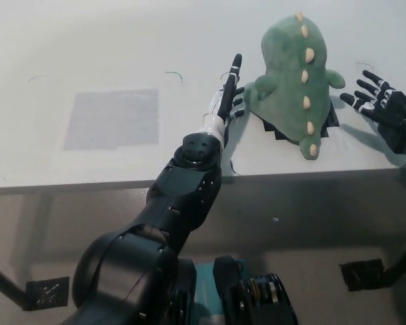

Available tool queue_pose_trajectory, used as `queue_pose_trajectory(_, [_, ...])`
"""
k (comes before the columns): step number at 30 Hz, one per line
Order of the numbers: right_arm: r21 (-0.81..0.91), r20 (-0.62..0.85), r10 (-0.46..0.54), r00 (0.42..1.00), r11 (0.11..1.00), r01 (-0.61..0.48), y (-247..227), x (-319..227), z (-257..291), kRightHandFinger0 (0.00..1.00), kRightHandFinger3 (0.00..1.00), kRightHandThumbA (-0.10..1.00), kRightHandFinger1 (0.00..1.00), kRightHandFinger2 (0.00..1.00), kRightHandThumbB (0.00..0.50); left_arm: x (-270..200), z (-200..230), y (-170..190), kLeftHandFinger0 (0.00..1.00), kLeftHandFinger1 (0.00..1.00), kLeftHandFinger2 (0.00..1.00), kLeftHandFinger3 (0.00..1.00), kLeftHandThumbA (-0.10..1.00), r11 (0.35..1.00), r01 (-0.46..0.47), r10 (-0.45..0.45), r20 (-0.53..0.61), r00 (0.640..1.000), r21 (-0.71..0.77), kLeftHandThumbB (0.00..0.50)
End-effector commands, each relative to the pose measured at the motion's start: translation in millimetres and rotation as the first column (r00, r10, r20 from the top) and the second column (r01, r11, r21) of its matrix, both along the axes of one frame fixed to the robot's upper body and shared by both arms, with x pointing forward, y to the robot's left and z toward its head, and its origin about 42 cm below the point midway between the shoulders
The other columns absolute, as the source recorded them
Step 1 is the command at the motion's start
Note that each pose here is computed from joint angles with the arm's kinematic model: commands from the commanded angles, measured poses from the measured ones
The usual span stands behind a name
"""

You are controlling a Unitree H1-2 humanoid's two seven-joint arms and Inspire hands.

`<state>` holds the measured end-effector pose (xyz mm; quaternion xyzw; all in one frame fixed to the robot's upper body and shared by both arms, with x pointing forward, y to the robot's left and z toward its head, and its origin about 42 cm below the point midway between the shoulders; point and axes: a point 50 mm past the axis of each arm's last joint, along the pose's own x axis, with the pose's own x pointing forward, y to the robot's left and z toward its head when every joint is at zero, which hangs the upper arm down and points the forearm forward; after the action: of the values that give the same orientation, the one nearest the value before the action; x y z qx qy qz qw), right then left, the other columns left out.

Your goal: Use both hands to pick up a dinasour on the right side and move it to the left side

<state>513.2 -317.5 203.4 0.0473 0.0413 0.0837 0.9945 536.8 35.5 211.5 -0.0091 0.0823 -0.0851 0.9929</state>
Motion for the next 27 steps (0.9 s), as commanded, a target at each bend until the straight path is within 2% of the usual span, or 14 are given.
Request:
queue_pose_trajectory(1, [-0.003, 0.040, -0.004, 0.999, 1.000, 0.004, 2, 7, 16, 1.00, 1.00, 1.00, 1.00, 1.00, 0.237, 4, 19, -9, 1.00, 1.00, 1.00, 1.00, 1.00, 1.000, 0.007, -0.008, 0.059, 0.998, 0.012, 0.386])
queue_pose_trajectory(7, [-0.006, 0.043, -0.001, 0.999, 1.000, 0.002, 6, 10, 15, 1.00, 1.00, 1.00, 1.00, 1.00, 0.255, 5, 20, -9, 1.00, 1.00, 1.00, 1.00, 1.00, 1.000, 0.001, -0.002, 0.052, 0.999, 0.013, 0.383])
queue_pose_trajectory(12, [0.002, 0.049, 0.005, 0.999, 1.000, -0.006, 14, 18, 24, 1.00, 1.00, 1.00, 1.00, 1.00, 0.245, 7, 25, -9, 1.00, 1.00, 1.00, 1.00, 1.00, 1.000, 0.002, -0.002, 0.056, 0.998, 0.006, 0.399])
queue_pose_trajectory(18, [0.004, 0.068, 0.024, 0.997, 1.000, -0.025, 30, 24, 32, 1.00, 1.00, 1.00, 1.00, 1.00, 0.265, 7, 30, -13, 1.00, 1.00, 1.00, 1.00, 1.00, 1.000, 0.016, -0.016, 0.065, 0.998, -0.002, 0.377])
queue_pose_trajectory(20, [0.007, 0.078, 0.025, 0.997, 1.000, -0.025, 40, 27, 36, 1.00, 1.00, 1.00, 1.00, 1.00, 0.272, 7, 34, -18, 1.00, 1.00, 1.00, 1.00, 1.00, 0.999, 0.040, -0.039, 0.076, 0.996, -0.008, 0.322])
queue_pose_trajectory(25, [0.003, 0.097, 0.032, 0.995, 0.999, -0.033, 61, 31, 41, 1.00, 1.00, 1.00, 1.00, 1.00, 0.280, 4, 43, -34, 1.00, 1.00, 1.00, 1.00, 1.00, 0.997, 0.078, -0.075, 0.082, 0.994, -0.025, 0.295])
queue_pose_trajectory(27, [0.009, 0.100, 0.033, 0.994, 0.999, -0.034, 68, 32, 43, 1.00, 1.00, 1.00, 1.00, 1.00, 0.278, 3, 45, -40, 1.00, 1.00, 1.00, 1.00, 1.00, 0.996, 0.088, -0.086, 0.083, 0.993, -0.014, 0.298])
